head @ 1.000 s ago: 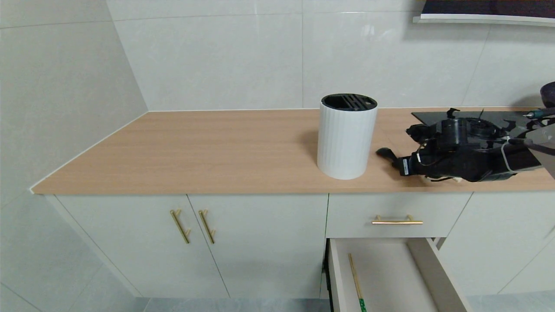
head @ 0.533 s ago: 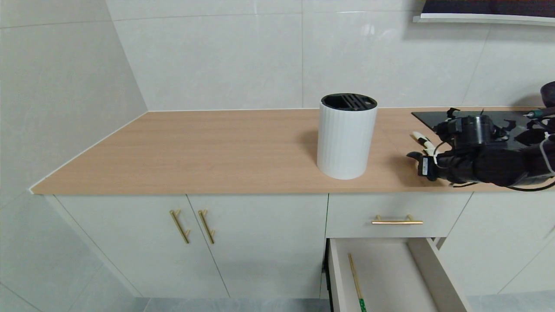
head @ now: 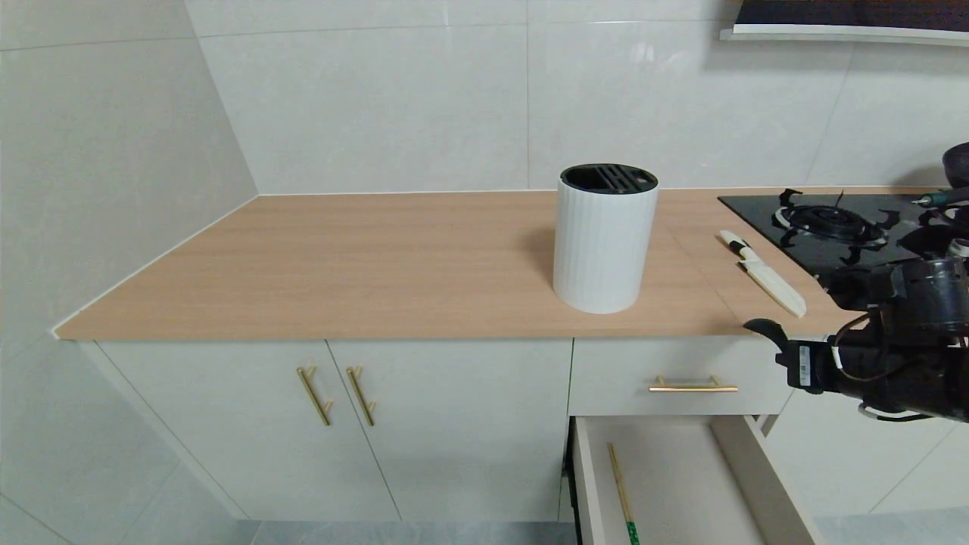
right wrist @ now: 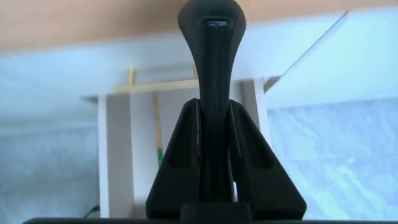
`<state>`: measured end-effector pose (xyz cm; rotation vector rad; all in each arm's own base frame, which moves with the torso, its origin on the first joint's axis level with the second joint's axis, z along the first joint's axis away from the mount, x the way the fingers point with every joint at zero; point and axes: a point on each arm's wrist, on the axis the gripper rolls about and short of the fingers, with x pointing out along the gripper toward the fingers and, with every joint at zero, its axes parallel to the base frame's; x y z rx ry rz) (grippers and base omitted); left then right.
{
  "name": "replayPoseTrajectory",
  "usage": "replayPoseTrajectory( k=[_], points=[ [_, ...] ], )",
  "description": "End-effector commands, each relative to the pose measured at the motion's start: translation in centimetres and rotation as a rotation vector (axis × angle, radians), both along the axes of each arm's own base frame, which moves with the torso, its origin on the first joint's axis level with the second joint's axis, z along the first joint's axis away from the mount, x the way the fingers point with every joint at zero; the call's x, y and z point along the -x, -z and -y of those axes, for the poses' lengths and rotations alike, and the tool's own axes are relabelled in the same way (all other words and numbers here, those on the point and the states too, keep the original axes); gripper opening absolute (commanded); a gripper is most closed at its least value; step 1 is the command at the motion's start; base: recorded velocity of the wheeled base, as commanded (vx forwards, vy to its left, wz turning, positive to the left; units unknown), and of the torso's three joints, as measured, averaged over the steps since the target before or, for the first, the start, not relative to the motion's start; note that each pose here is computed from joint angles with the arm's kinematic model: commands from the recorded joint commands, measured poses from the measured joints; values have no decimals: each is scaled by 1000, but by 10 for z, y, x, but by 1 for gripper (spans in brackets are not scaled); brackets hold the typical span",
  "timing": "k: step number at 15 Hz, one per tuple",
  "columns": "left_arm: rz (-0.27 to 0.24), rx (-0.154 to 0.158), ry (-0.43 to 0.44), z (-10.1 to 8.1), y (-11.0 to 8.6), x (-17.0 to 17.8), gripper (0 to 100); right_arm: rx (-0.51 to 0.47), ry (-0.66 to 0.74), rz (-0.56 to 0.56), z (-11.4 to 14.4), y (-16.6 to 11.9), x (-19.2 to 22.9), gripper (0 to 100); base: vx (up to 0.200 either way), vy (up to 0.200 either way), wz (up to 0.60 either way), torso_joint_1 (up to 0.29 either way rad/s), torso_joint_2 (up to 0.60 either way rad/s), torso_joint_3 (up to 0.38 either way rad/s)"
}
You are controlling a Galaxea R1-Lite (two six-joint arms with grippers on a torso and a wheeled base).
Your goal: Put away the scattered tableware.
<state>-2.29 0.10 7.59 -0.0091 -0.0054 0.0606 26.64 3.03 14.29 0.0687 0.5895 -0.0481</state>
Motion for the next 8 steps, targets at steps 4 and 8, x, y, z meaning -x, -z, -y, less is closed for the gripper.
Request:
replayPoseTrajectory(
  k=[4, 8],
  points=[
    [0, 0, -1, 0, 0, 0, 100, 37, -104, -35, -5, 9, 25, 0, 0, 0, 0, -41, 74, 49],
    [0, 0, -1, 0, 0, 0, 100, 81, -190, -107, -15, 27, 32, 0, 0, 0, 0, -182, 438, 256]
  ],
)
